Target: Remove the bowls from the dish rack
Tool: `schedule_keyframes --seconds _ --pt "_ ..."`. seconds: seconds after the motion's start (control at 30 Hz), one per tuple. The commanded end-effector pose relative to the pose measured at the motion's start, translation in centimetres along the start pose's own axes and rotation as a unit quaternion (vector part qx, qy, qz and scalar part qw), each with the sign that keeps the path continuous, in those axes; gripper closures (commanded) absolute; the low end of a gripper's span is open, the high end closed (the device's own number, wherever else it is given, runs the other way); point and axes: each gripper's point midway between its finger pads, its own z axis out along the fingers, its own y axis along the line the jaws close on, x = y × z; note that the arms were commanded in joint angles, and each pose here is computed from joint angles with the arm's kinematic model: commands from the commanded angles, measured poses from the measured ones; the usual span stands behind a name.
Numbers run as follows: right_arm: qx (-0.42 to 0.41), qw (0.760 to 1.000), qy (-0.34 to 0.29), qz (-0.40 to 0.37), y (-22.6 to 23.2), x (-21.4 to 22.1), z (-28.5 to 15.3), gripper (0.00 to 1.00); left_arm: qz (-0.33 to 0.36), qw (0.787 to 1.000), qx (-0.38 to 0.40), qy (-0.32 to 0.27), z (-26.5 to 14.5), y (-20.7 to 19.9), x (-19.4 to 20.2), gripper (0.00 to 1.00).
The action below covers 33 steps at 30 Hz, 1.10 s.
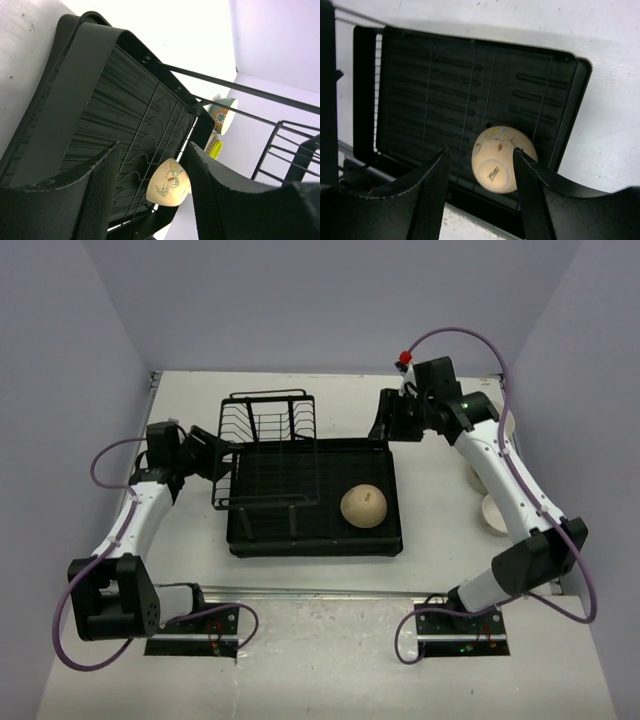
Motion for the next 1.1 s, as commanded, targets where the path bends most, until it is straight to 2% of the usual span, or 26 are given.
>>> schedule_keyframes --seconds 0.0,0.27,0.5,0.87,1.07 --pt "-0.028 1.0 -0.002 0.006 1.1 2.4 -2.5 0.47 0.024 1.0 0.011 -0.009 -1.4 -0.8 -0.1 0.44" --pt "-0.048 0.998 0.031 -0.002 1.0 7.8 -4.2 0.48 0.029 1.0 0.001 -0.005 -2.2 0.2 0.7 0.44" --pt "-0.06 0.995 0.077 -0.003 1.6 13.4 -2.7 0.48 0.037 0.999 -0.006 0.0 -2.6 0.8 1.3 0.45" --pt "-0.03 0.994 0.102 -0.001 -0.3 16.0 0.0 0.48 0.045 0.999 -0.013 0.009 -3.2 2.1 2.4 0.45" --pt "-0.012 0.994 0.105 -0.007 -0.9 15.6 1.8 0.48 0.045 0.999 -0.012 0.014 -3.1 2.3 2.6 0.45"
